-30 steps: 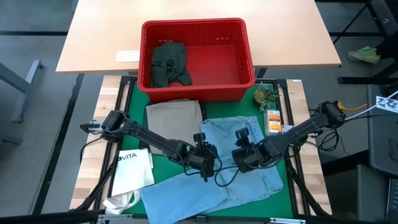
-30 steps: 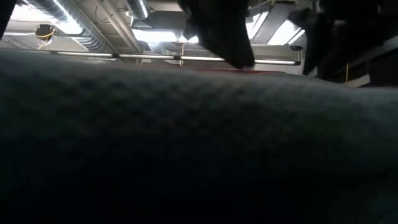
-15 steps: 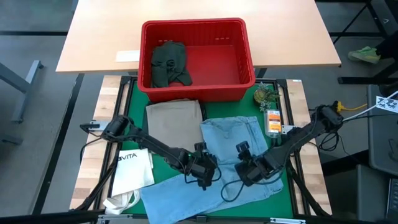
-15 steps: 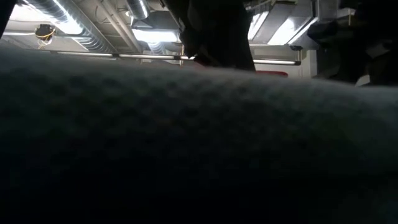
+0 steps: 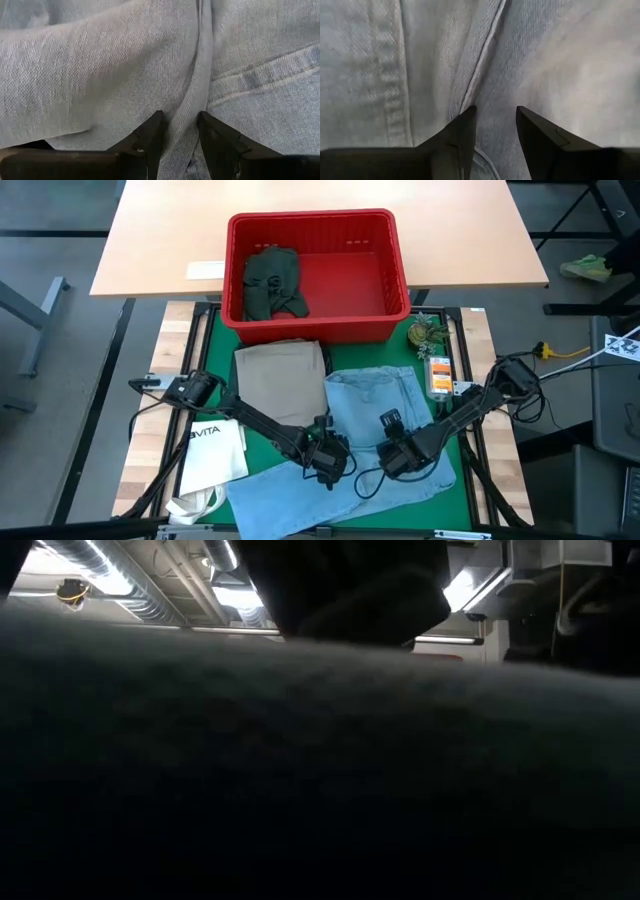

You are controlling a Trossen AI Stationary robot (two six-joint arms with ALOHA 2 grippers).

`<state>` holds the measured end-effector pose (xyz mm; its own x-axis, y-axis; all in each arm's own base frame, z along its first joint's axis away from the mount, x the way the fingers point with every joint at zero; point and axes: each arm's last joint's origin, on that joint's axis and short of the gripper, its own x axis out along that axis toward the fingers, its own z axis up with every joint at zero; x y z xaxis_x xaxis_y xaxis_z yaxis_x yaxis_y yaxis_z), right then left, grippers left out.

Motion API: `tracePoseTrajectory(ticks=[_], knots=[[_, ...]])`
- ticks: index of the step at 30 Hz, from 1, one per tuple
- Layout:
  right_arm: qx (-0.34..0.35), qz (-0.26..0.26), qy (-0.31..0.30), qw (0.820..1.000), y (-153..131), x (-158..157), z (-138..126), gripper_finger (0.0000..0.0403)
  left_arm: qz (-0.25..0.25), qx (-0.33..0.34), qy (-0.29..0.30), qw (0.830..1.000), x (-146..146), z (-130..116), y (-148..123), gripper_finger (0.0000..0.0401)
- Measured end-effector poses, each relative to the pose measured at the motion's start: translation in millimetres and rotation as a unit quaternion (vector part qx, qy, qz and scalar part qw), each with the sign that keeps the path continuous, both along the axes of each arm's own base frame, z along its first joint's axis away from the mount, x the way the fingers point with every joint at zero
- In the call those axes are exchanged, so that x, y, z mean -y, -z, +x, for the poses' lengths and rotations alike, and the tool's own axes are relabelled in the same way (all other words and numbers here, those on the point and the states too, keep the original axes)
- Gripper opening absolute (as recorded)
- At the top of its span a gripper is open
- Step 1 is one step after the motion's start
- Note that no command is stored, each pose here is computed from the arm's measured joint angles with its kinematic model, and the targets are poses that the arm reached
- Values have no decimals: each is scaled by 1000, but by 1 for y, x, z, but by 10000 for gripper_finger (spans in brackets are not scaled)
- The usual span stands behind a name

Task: Fold Laundry from Bin
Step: Fold the light blue pants

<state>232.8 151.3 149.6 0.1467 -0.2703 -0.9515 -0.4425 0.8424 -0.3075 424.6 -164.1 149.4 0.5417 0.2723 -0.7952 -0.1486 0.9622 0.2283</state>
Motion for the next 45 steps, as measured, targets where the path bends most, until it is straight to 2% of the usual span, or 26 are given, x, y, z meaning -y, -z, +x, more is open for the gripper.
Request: tracePoseTrajectory(ticks=[4, 7, 17, 19, 23, 26, 29, 33, 38, 40, 45], knots=[[-10, 3, 0, 1000, 3, 1, -2, 143, -5, -4, 4, 1000, 0, 0, 1, 120], [-10, 5, -1, 1000, -6, 1, -3, 143, -4, -8, 12, 1000, 0, -1, -2, 120], [40, 25, 0, 999, -76, 9, -12, 143, -20, 22, 21, 999, -5, -12, -51, 120], [62, 37, 22, 997, -91, 17, -15, 143, -21, 27, 19, 999, -9, -16, -63, 120], [95, 68, 110, 987, -119, 45, -29, 143, -19, 33, 13, 999, -17, -25, -85, 120], [127, 87, 178, 972, -131, 66, -43, 143, -19, 35, 8, 999, -22, -28, -93, 120], [162, 118, 247, 948, -129, 83, -55, 143, -16, 33, 8, 999, -23, -28, -94, 120], [171, 177, 327, 912, -103, 100, -66, 143, -2, 27, 25, 999, -23, -29, -93, 120], [186, 254, 408, 857, -70, 115, -71, 143, 0, 27, 27, 999, -23, -28, -94, 120], [193, 258, 423, 847, -61, 121, -71, 143, -1, 27, 27, 999, -23, -28, -94, 120], [188, 241, 456, 836, -50, 133, -73, 143, -2, 27, 28, 999, -23, -28, -94, 120]])
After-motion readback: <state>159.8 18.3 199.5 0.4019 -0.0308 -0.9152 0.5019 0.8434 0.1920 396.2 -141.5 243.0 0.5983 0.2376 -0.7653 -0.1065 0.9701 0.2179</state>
